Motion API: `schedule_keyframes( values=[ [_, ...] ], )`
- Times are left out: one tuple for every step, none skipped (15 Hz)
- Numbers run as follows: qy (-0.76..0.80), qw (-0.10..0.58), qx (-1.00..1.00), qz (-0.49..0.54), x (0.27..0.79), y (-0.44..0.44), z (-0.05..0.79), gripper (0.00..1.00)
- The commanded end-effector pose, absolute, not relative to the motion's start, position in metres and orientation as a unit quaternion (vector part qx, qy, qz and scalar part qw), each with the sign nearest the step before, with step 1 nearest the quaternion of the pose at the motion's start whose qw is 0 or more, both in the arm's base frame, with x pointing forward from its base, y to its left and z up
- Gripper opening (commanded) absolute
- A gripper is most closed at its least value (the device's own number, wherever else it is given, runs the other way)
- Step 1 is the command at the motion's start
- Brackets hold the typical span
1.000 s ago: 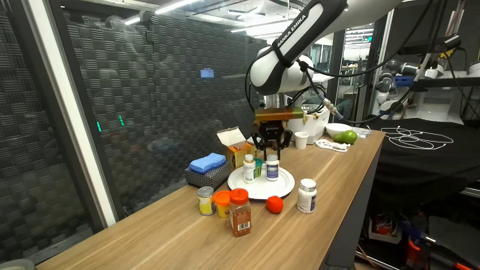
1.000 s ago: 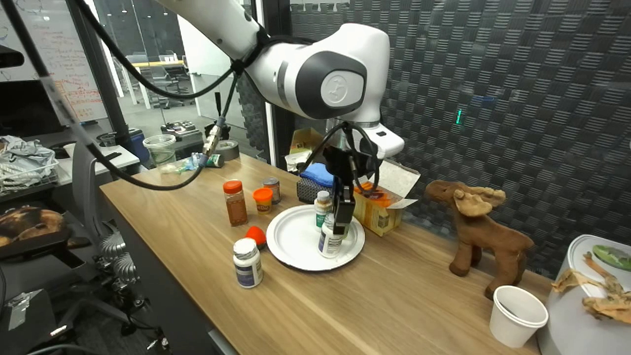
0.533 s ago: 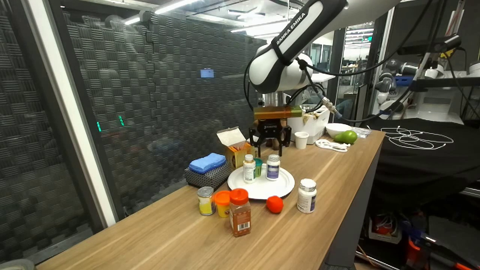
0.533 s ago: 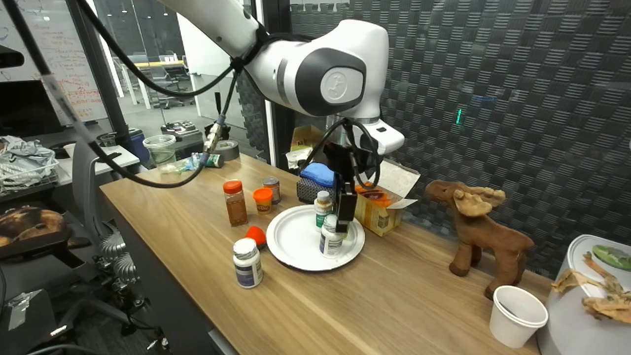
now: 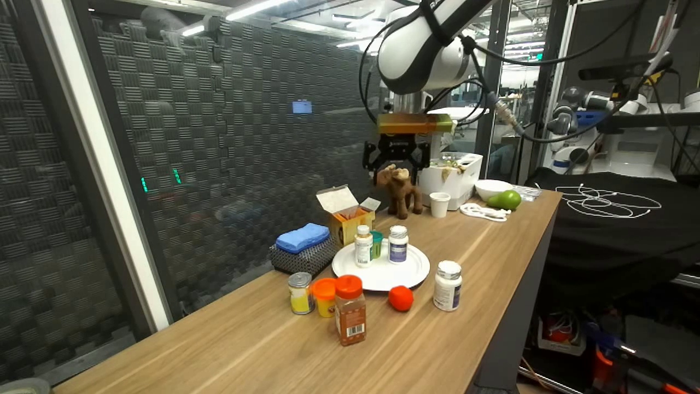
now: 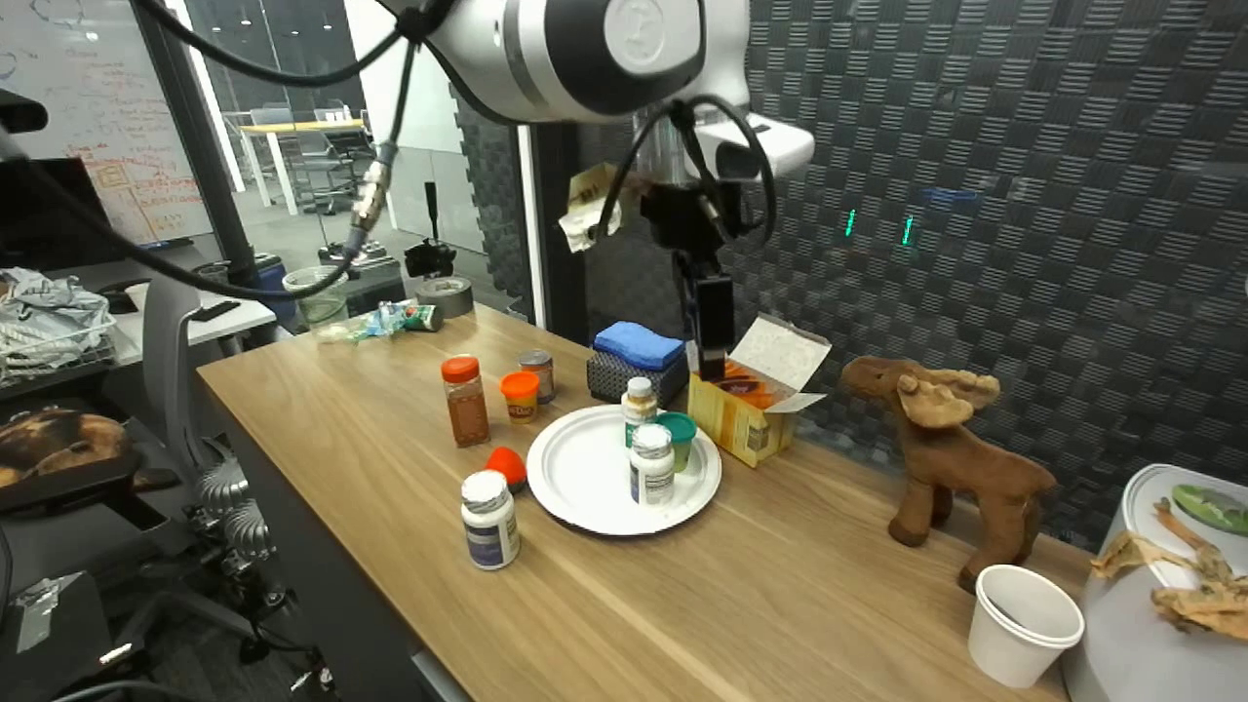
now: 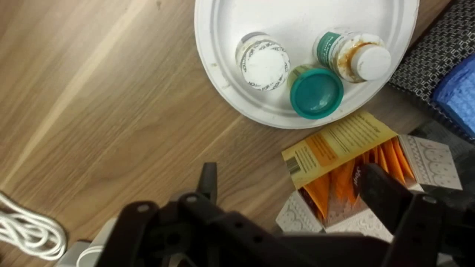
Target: Put the bottles and the red plushy on the table onto the plate
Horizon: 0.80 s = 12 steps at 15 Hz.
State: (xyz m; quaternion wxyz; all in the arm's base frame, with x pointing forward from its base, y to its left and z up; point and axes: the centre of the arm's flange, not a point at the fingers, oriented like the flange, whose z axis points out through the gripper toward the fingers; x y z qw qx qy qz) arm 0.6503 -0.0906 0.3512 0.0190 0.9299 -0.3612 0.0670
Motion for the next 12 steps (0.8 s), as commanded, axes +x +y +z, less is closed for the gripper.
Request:
schedule_keyframes(
  values=[
    [-0.344,0.031,0.931,0.114,0.577,-0.081,0.403,1.00],
    [-0.328,0.034,0.937,0.113,0.559,-0.078,0.405,1.00],
    [-0.314,0.043,0.941,0.115,0.542,-0.073,0.407,1.00],
    [-0.296,0.044,0.947,0.114,0.526,-0.067,0.405,1.00],
    [-0.281,0.046,0.952,0.115,0.512,-0.059,0.403,1.00],
    [-0.264,0.049,0.956,0.114,0.500,-0.050,0.398,1.00],
    [-0.249,0.048,0.961,0.111,0.489,-0.040,0.393,1.00],
    [-0.235,0.050,0.965,0.108,0.478,-0.032,0.383,1.00],
    [-0.220,0.051,0.969,0.105,0.470,-0.024,0.375,1.00],
    [-0.207,0.051,0.972,0.103,0.462,-0.017,0.365,1.00],
    [-0.195,0.049,0.974,0.102,0.457,-0.012,0.354,1.00],
    [-0.186,0.047,0.977,0.098,0.453,-0.007,0.342,1.00]
  ],
)
